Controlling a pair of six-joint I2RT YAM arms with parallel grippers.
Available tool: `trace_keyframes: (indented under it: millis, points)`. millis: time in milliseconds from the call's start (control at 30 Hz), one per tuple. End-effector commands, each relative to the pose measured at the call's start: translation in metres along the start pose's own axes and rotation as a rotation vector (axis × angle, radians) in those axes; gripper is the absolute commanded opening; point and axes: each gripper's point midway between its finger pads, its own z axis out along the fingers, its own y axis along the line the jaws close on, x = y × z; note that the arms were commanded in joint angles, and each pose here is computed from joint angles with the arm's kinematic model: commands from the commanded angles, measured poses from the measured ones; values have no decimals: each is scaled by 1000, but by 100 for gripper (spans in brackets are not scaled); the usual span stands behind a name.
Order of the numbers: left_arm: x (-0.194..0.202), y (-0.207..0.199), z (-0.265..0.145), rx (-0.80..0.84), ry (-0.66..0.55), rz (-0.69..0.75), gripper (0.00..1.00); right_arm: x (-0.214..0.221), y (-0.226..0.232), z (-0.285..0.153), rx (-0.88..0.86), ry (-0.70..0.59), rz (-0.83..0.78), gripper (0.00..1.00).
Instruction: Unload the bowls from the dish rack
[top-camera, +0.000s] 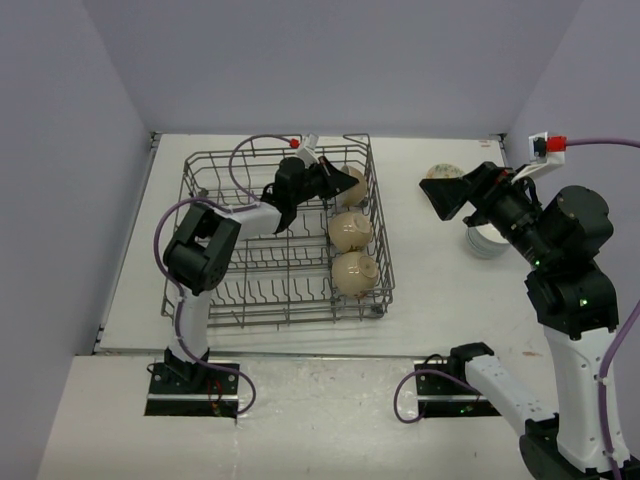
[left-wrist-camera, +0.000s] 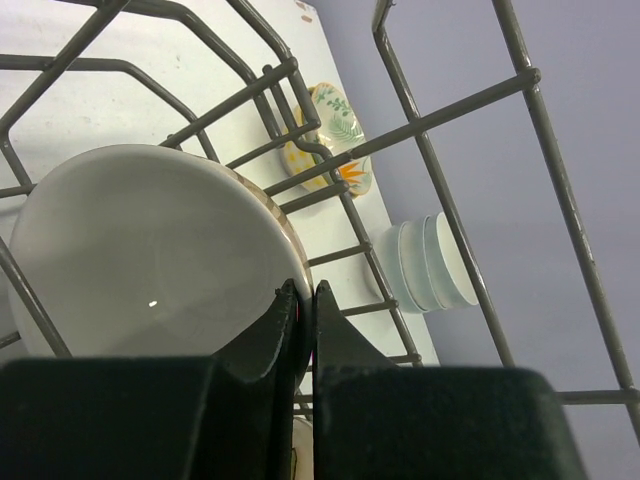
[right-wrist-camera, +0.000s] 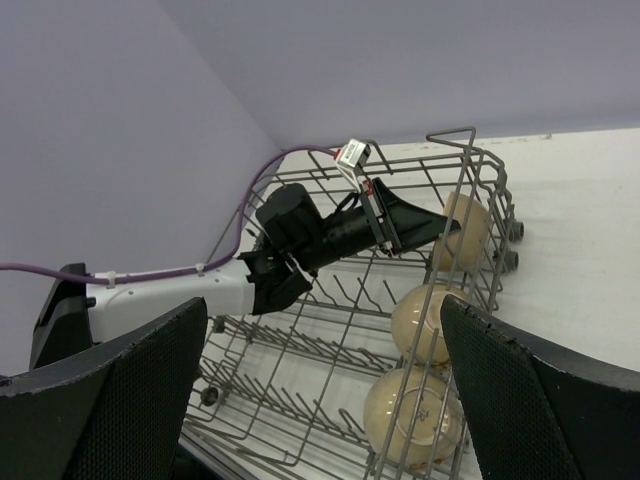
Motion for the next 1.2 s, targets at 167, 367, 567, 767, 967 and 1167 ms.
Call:
trace_keyframes:
  millis: [167,367,567,767,967,1167]
  points:
    - [-37,-45,-9,79,-63,172,0,-9,10,1,-47,-26,-33,99]
    - [-73,-90,-29,116,-144,392,0,-10,9,4,-39,-24,-35,99]
    - [-81,-117,-36,184,-140,493,0,-11,8,3,-32,-31,-36,99]
    - [-86,-129,-38,207,-143,525,0,-14,9,0,-30,-36,-41,99]
    - [-92,-154,-51,241,-146,617,0,-15,6,2,-13,-39,-47,99]
    - [-124,-181,-76,98,-215,821,0,-18,-2,2,30,-62,-48,99]
